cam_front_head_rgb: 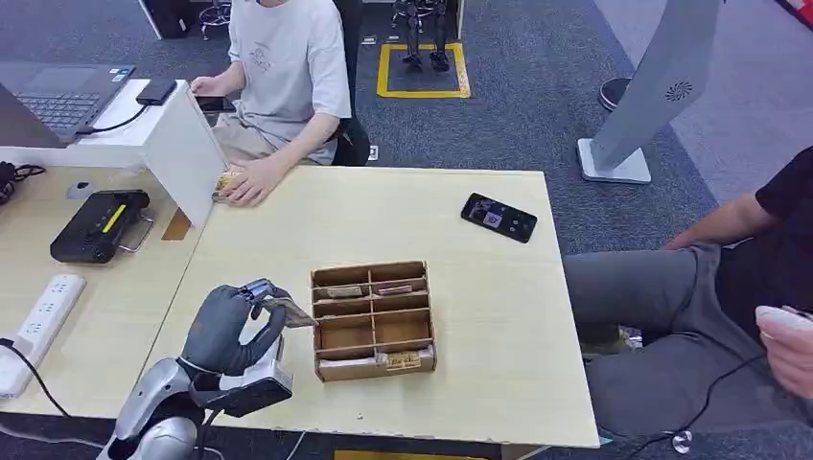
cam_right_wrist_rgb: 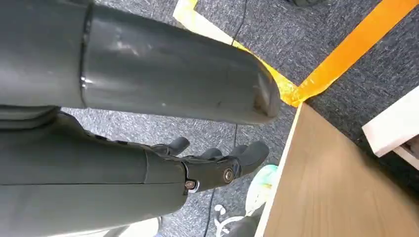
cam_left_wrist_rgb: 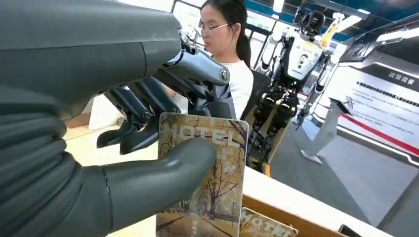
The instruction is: Pass the card to the sensor for recognition and then transmit it.
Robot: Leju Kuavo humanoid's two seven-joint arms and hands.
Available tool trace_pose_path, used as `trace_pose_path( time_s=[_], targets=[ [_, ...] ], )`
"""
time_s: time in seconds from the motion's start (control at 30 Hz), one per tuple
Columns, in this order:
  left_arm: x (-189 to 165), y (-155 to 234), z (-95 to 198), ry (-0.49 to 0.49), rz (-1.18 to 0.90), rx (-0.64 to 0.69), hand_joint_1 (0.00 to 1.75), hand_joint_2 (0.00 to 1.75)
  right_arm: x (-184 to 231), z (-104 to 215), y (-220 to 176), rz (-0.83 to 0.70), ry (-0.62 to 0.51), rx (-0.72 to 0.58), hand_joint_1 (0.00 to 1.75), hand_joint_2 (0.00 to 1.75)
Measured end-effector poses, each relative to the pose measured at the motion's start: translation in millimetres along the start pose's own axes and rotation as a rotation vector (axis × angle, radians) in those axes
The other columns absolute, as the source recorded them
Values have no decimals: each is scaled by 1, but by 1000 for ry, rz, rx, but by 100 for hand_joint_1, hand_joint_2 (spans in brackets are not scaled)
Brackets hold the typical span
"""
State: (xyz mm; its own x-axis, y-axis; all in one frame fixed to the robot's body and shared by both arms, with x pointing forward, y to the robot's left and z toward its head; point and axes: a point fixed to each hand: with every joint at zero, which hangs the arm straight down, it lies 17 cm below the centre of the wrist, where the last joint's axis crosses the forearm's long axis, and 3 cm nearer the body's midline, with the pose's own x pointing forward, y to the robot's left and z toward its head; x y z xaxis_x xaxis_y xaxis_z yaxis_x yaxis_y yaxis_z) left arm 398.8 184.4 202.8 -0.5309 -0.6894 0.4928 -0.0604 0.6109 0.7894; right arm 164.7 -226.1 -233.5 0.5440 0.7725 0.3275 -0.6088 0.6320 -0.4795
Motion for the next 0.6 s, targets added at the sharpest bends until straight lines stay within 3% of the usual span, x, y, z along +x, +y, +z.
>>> trace_pose_path(
  time_s=[0.6],
  targets=[
    [1, 3, 0, -3, -2, 5, 175, 175, 0, 0, 0, 0, 0, 0, 0, 0]
  ],
)
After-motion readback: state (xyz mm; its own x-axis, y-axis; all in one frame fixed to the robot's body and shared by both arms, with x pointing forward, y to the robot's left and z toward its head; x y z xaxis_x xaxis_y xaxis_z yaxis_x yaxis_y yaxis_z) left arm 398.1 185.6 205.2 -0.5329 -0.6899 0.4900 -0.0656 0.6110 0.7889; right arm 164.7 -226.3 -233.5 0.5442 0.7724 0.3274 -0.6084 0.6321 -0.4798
